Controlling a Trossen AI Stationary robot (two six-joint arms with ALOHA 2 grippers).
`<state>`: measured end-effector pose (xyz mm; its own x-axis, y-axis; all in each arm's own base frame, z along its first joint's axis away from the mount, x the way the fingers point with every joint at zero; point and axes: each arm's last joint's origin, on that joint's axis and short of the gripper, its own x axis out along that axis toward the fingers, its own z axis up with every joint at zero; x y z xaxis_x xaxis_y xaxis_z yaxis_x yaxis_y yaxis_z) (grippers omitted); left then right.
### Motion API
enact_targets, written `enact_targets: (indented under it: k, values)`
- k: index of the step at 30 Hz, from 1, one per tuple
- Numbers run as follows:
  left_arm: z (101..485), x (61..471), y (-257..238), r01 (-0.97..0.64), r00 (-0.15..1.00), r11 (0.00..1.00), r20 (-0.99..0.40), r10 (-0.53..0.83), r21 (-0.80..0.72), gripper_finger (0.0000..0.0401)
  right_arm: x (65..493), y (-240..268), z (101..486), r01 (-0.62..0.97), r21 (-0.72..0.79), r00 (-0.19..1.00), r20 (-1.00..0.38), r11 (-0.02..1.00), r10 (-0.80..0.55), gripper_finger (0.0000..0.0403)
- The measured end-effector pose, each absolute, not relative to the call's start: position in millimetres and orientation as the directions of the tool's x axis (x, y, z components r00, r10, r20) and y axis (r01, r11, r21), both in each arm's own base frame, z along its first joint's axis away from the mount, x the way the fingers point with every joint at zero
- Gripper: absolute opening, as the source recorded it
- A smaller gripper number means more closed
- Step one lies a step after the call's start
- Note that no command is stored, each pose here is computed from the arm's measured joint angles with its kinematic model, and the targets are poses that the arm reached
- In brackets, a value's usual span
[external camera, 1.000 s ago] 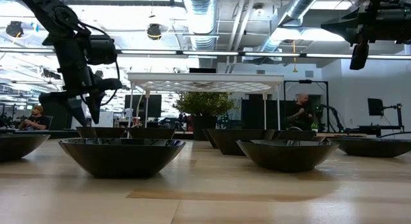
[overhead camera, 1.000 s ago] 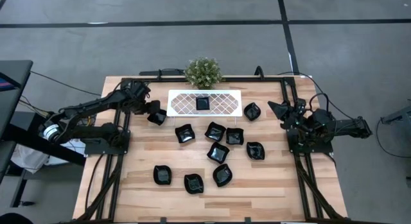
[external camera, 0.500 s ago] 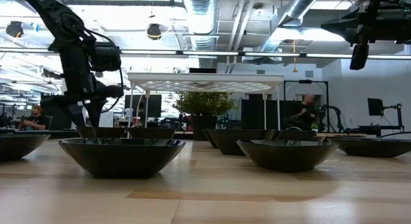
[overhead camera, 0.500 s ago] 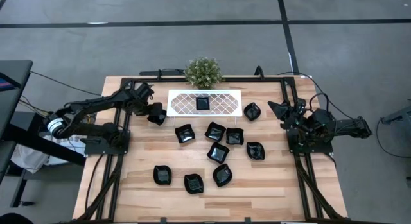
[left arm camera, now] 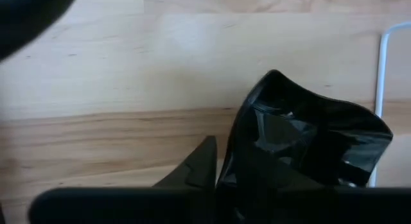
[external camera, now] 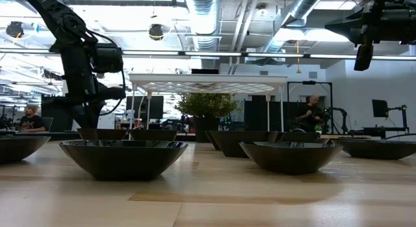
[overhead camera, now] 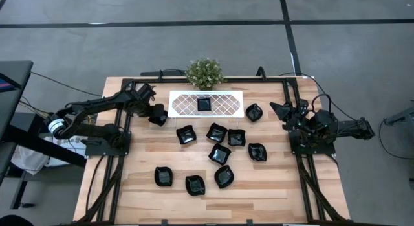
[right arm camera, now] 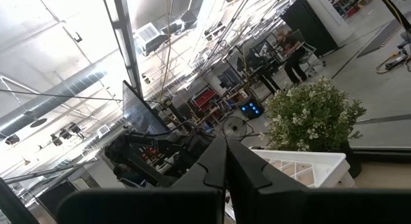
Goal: Pick & Place Mini shaped plates
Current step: Put the distorted square plate on the shelf
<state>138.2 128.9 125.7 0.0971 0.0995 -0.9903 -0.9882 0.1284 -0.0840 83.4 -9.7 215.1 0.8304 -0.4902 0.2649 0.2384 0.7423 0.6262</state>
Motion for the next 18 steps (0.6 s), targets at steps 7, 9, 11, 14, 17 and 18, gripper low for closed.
enact_targets:
  k: [7,9,11,14,17,18]
  values:
    - [125.9,138.5,129.0,-0.988,0.102,0.129,-0.99,0.098,-0.089,0.0009,83.4,-9.7,215.1,0.238,0.626,0.831,0.265,0.742,-0.49,0.0]
    - [125.9,138.4,129.0,-0.988,0.101,0.128,-0.99,0.098,-0.088,0.0009,83.4,-9.7,215.1,0.238,0.626,0.831,0.265,0.742,-0.49,0.0]
    - [126.2,138.1,128.7,-0.988,0.1,0.129,-0.99,0.095,-0.088,0.0007,83.4,-9.7,215.0,0.238,0.627,0.831,0.265,0.742,-0.49,0.0]
    - [128.4,134.8,127.7,-0.988,0.101,0.122,-0.992,0.072,-0.092,0.0007,83.3,-9.7,215.3,0.236,0.628,0.83,0.267,0.742,-0.49,0.0]
    - [135.3,126.2,124.4,-0.991,0.09,0.099,-0.995,0.047,-0.085,0.0007,83.2,-9.7,215.6,0.234,0.629,0.829,0.27,0.742,-0.49,0.0]
    - [138.7,122.8,122.9,-0.992,0.086,0.094,-0.995,0.044,-0.082,0.0007,83.2,-9.7,215.7,0.233,0.629,0.829,0.27,0.742,-0.49,0.0]
